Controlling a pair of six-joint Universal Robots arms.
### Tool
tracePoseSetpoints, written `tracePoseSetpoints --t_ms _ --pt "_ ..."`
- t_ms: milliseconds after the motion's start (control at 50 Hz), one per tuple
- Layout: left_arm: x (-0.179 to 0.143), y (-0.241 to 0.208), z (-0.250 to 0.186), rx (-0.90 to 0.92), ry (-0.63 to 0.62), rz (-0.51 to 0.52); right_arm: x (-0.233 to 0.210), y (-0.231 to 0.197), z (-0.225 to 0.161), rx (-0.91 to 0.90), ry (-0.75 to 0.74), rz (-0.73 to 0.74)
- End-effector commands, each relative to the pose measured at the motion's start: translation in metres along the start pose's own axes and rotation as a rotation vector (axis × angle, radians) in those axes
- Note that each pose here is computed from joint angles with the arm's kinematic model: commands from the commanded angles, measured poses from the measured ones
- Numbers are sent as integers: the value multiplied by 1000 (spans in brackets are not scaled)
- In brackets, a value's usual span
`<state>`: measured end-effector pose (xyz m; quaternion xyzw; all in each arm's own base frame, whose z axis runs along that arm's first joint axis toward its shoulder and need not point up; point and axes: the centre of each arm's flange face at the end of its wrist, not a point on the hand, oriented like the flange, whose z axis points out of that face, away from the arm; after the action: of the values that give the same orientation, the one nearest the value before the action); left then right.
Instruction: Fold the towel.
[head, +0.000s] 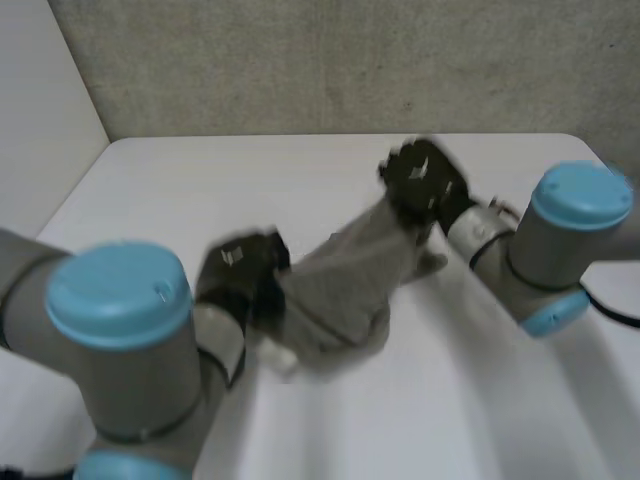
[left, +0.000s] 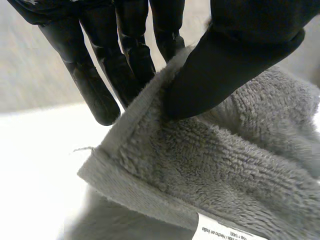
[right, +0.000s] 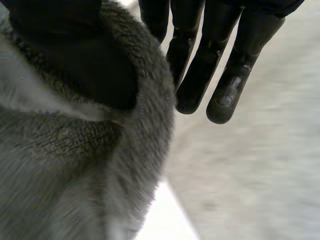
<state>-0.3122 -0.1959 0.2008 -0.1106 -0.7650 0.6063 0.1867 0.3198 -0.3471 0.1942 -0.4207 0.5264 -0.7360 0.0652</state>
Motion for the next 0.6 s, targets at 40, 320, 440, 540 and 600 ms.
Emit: tracePoseSetpoints --t_ms 40,320,440,540,600 --pt "-16 -116 34 388 -96 106 95 -96 9 237 411 164" --pt "-22 -87 24 299 -102 188 65 -74 -20 -108 175 240" --pt "-32 -33 12 127 -104 229 23 -26 -48 -451 -45 268" --pt "-41 -12 4 54 -117 244 17 1 -61 -557 -68 306" --pt "-42 -14 3 57 -120 241 21 24 -68 -608 -44 346"
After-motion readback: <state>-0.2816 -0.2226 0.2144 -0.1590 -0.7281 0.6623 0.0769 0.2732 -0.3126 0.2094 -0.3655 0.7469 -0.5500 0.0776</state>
